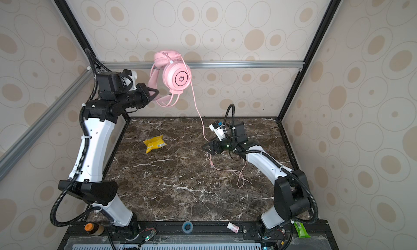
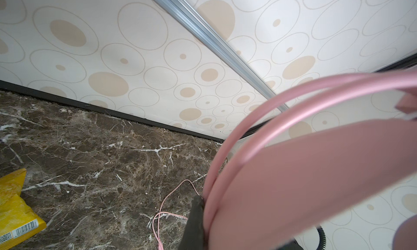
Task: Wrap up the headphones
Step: 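Lower the right gripper onto the pink cable while the left holds the headphones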
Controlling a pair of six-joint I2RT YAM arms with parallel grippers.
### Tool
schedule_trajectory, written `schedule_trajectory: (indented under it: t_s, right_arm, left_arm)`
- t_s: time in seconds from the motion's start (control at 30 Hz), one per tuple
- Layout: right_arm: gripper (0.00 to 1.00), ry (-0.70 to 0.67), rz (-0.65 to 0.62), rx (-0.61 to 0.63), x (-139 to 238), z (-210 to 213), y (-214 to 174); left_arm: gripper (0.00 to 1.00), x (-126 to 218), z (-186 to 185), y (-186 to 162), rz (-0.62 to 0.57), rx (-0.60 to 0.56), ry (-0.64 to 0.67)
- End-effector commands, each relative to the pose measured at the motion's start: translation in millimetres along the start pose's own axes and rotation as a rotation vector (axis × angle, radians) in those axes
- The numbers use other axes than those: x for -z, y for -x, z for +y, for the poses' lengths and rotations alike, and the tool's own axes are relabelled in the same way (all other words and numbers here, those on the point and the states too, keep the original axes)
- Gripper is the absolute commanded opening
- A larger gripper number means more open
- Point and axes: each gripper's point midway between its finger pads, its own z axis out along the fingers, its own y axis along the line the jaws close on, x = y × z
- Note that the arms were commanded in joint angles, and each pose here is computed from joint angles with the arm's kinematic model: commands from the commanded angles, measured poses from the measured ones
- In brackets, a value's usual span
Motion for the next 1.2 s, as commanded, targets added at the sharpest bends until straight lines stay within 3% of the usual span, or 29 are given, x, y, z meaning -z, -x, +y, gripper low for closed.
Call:
schedule_trajectory:
  t_s: [0.0, 0.13, 0.27, 0.77, 1.17]
  right_arm:
    - [0.63, 0.011, -0.020, 0.035, 3.7, 6.4, 10.6]
    - [0.46, -0.007, -0.015, 0.032, 8.9, 8.0, 3.5]
    - [0.40, -0.013, -0.012, 0.027, 13.1, 10.9, -1.3]
    - [0.29, -0.019, -0.003, 0.028, 16.3, 12.6, -1.6]
    - [0.34, -0.014, 0.000, 0.019, 13.4, 11.6, -4.9]
  left_arm:
    - [0.00, 18.0, -25.3, 16.0, -0.063, -0.009, -0.088]
    - [0.00, 18.0, -26.1, 16.7, -0.067, -0.008, -0.095]
    - [0.00, 17.1, -22.2, 16.4, -0.065, -0.010, -0.086]
    - [0.00, 22.8, -14.5, 14.0, -0.076, -0.011, -0.076]
    - [0.00, 22.3, -15.5, 14.5, -0.078, -0.001, -0.090]
